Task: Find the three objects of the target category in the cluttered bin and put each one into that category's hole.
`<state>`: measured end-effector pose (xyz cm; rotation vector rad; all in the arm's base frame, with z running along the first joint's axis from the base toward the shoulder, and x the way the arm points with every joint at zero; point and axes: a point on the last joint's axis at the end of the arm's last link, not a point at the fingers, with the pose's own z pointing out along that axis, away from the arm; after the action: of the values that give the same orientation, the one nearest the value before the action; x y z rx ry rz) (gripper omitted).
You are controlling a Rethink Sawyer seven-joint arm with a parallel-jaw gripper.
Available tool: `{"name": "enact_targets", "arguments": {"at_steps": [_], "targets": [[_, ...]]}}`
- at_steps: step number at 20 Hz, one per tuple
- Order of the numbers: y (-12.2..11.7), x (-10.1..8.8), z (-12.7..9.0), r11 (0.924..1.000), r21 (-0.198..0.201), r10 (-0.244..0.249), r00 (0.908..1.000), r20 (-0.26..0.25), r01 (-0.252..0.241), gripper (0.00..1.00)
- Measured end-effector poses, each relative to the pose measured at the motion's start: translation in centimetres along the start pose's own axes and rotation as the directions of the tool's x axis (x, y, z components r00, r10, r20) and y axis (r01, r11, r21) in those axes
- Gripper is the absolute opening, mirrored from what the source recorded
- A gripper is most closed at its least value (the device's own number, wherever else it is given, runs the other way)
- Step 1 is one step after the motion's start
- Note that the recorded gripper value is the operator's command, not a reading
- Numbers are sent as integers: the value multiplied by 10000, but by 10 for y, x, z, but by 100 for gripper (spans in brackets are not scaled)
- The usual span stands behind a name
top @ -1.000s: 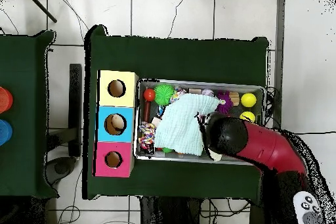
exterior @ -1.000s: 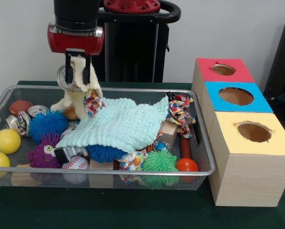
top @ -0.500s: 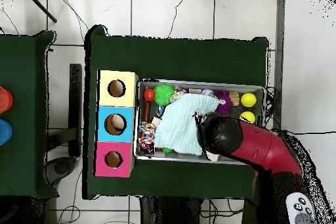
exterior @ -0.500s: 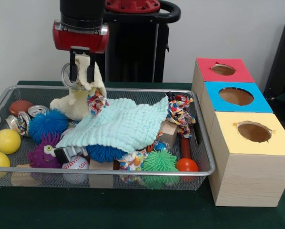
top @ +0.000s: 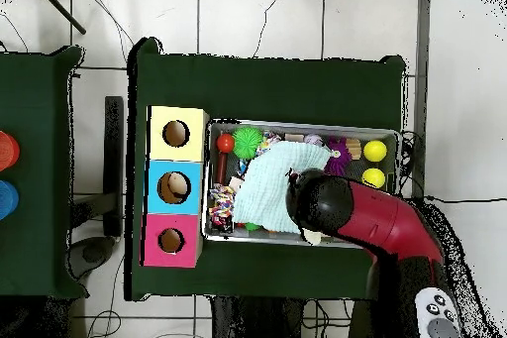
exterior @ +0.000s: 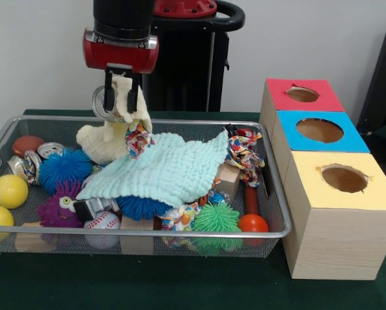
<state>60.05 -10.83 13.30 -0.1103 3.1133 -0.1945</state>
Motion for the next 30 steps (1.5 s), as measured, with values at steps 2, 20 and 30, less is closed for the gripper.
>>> {"name": "enact_targets", "arguments": {"at_steps": [2, 20, 30], "targets": [[3, 0, 1, 10000, -3, 5, 10000, -29, -5, 0], [36, -17, -10, 9943, 178, 1045, 9944, 178, -1048, 0], [44, -33, -26, 9845, 397, 1682, 9839, 596, -1707, 0]]}}
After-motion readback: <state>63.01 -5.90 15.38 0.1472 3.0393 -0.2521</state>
